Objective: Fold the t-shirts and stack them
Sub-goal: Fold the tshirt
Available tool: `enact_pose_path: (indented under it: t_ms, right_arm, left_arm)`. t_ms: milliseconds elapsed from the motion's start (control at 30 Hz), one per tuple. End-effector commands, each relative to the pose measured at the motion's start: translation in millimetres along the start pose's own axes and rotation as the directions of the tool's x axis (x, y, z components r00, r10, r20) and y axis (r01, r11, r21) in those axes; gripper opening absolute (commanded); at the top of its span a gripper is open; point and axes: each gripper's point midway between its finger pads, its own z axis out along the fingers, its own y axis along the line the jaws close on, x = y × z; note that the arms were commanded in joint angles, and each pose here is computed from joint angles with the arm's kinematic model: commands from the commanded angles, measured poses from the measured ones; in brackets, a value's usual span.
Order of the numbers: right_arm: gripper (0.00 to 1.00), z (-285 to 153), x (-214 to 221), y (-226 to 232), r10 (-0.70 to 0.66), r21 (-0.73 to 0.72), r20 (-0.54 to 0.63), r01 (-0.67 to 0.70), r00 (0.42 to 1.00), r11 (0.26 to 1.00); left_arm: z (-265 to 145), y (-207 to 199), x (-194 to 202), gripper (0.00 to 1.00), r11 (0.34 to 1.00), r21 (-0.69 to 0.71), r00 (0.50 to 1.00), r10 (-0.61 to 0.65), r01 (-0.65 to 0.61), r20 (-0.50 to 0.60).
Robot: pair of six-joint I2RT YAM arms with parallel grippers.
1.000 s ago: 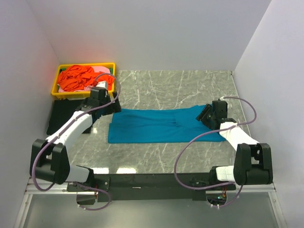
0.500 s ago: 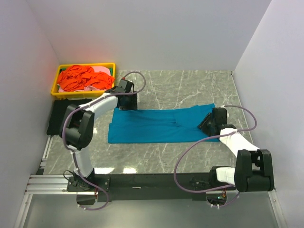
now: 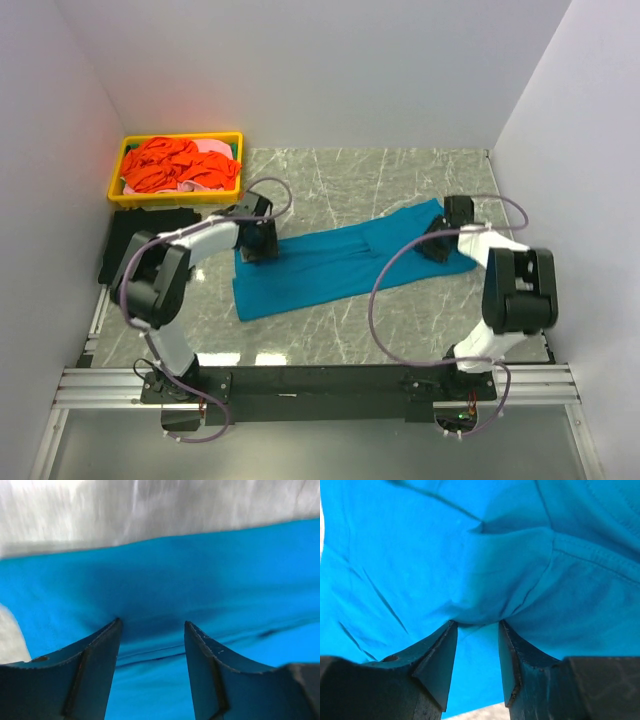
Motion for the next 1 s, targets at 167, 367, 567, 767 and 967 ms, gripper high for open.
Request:
enact_pose_path:
  t_ms: [167, 367, 567, 767, 967]
  right_arm:
    - [0.46, 42.2, -26.2, 80.4, -0.184, -0.111, -0.134, 0.17, 0.974, 0.979]
    - [0.48, 63.0, -29.6, 139.1, -0.307, -0.16, -0.17, 0.281, 0.936, 0.946]
    - [0.49, 64.2, -36.4, 188.3, -0.369, -0.251, -0.089, 0.338, 0.925, 0.907]
    - [0.53, 26.3, -65.8, 213.2, -0.394, -0.297, 0.066, 0.395, 0.917, 0.869]
    - [0.55, -22.9, -43.7, 209.8, -0.428, -0.326, 0.122, 0.443, 0.896, 0.835]
  left_arm:
    - [-32.2, -21.4, 130.8, 0.65, 0.962, 0.187, 0.938, -0.134, 0.201, -0.319]
    - [-59.3, -36.5, 196.3, 0.73, 0.955, 0.249, 0.897, -0.037, 0.161, -0.44]
    - [-84.0, -79.2, 224.4, 0.8, 0.905, 0.404, 0.859, 0.096, 0.135, -0.503]
    - [-111.1, -106.0, 216.9, 1.0, 0.876, 0.475, 0.871, 0.166, 0.085, -0.462]
    - [-143.7, -109.4, 184.8, 0.99, 0.878, 0.473, 0.933, 0.11, 0.069, -0.341]
